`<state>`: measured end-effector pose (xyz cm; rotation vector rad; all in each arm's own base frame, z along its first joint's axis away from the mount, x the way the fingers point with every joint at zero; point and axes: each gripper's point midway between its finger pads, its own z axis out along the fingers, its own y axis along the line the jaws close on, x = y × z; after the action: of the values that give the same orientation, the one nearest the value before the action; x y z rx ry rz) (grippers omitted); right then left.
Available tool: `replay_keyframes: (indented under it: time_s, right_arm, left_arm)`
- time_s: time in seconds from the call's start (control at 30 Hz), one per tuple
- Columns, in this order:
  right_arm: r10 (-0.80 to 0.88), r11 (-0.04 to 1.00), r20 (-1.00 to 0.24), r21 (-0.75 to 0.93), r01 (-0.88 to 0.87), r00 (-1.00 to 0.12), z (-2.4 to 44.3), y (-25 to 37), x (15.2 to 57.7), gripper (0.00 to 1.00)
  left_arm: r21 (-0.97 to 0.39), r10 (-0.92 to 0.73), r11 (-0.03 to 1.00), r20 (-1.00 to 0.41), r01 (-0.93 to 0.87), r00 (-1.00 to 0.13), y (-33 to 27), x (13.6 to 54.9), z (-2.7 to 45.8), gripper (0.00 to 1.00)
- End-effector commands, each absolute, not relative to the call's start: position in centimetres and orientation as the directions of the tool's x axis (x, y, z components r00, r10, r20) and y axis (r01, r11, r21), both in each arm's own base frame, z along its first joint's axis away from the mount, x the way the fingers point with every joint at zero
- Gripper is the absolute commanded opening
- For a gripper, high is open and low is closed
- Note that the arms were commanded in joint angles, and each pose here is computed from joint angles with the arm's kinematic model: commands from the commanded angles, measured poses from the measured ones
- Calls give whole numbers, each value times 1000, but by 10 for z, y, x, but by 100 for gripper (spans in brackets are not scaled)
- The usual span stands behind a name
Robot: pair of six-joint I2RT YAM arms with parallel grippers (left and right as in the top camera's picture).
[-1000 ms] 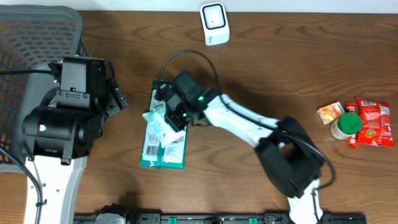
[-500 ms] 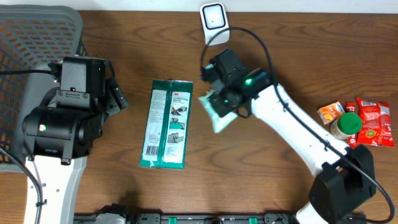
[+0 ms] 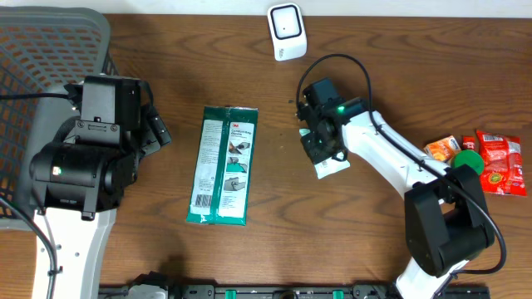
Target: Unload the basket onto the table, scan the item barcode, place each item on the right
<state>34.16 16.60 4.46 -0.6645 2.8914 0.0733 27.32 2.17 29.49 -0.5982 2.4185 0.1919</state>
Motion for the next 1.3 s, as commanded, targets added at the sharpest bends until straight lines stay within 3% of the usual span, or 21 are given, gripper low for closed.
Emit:
replay_keyframes:
  time_s: [0.0, 0.17, 0.23, 0.43, 0.7, 0.83, 0.87, 0.9, 0.93, 1.03, 1.17, 1.27]
  right_arm:
    - [-365, 916, -227, 88, -392, -903, 66, 166, 355, 7]
    - [-263, 932, -289, 171, -320, -921, 92, 153, 377, 15]
    - [-201, 948, -286, 183, -259, -937, 91, 142, 383, 13]
    - [-188, 944, -265, 217, -248, -946, 65, 142, 380, 8]
    - [-197, 926, -339, 244, -288, -920, 32, 154, 380, 6]
    - [-193, 923, -373, 244, -297, -908, 20, 154, 380, 8]
    - [-193, 923, -376, 245, -298, -906, 19, 154, 380, 9]
    - [-192, 920, -385, 250, -302, -903, 21, 156, 382, 10]
    - [-190, 916, -396, 258, -308, -898, 23, 158, 384, 13]
    - [-174, 903, -425, 291, -316, -888, 41, 161, 394, 16]
    - [-125, 885, -431, 359, -297, -894, 85, 153, 404, 22]
    - [-89, 900, -410, 357, -250, -908, 107, 131, 405, 38]
  left_arm:
    - [0, -374, 879, -622, -477, -688, 26, 272, 298, 95]
    - [0, -374, 879, -622, -477, -688, 26, 272, 298, 95]
    - [0, -374, 879, -622, -477, -688, 26, 272, 298, 95]
    - [-20, -377, 879, -643, -477, -667, 25, 279, 302, 95]
    - [-57, -382, 878, -679, -474, -627, 23, 290, 310, 98]
    - [-66, -386, 893, -622, -445, -682, 14, 280, 299, 98]
    - [-119, -392, 907, -590, -404, -705, 1, 281, 296, 95]
    - [-206, -398, 917, -542, -342, -740, -21, 283, 290, 81]
    - [-254, -397, 917, -515, -307, -760, -33, 286, 286, 75]
    - [-328, -376, 913, -450, -241, -810, -59, 292, 271, 57]
    - [-337, -318, 922, -374, -192, -871, -88, 300, 246, 51]
    - [-321, -264, 935, -340, -153, -902, -109, 308, 228, 48]
